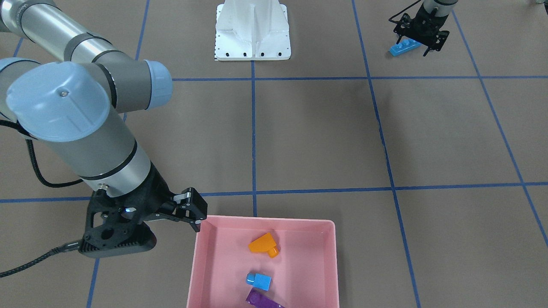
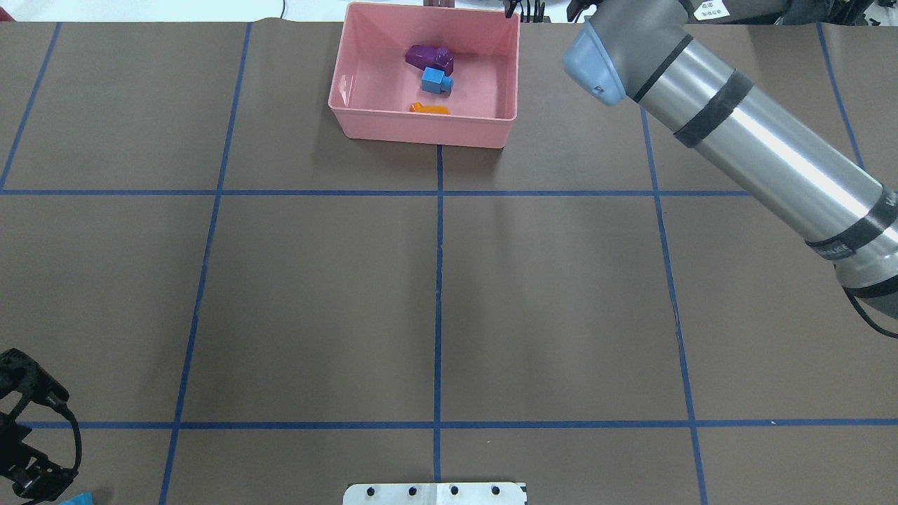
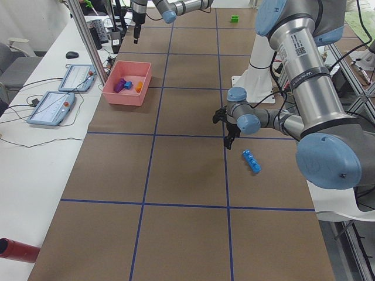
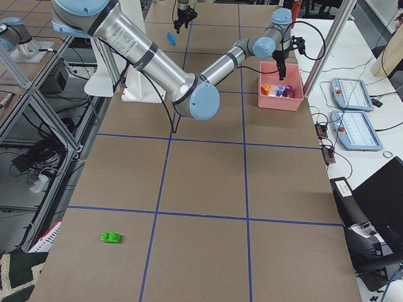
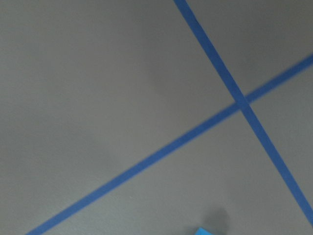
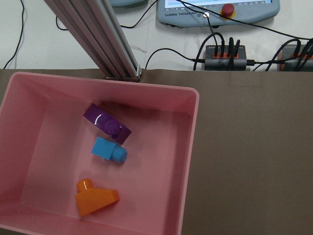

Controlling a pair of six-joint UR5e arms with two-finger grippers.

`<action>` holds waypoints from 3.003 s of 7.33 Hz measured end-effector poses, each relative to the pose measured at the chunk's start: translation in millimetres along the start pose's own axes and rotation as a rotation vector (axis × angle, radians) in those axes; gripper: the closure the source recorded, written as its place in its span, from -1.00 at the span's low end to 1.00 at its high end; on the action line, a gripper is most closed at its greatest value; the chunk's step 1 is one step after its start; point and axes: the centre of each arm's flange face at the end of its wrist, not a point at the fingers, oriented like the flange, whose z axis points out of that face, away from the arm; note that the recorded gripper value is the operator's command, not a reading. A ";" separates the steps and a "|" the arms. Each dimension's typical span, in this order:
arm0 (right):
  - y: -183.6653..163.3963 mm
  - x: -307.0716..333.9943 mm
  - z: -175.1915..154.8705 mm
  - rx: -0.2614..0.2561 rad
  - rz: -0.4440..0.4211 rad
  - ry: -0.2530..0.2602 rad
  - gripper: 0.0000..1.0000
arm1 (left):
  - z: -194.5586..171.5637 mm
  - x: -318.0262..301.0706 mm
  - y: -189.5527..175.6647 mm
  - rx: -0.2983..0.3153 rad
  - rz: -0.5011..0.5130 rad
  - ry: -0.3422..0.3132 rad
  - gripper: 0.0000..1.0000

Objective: Put all blocks into box

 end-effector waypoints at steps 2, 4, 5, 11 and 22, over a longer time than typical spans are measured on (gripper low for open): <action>14.8 27.4 -24.2 -0.064 -0.014 0.045 -0.98 | 15.3 12.2 17.0 -0.053 0.055 -0.010 -1.00; 45.2 52.1 -58.3 -0.126 -0.049 0.096 -0.98 | 32.0 17.8 27.9 -0.079 0.088 -0.040 -1.00; 63.2 71.0 -71.1 -0.147 -0.066 0.116 -0.99 | 39.5 18.1 32.0 -0.091 0.097 -0.050 -1.00; 104.1 170.3 -64.7 -0.274 -0.023 0.184 -0.99 | 73.0 41.0 54.4 -0.169 0.119 -0.042 -1.00; 97.4 188.2 -80.4 -0.288 -0.009 0.181 -0.99 | 89.7 40.0 52.2 -0.170 0.084 -0.052 1.00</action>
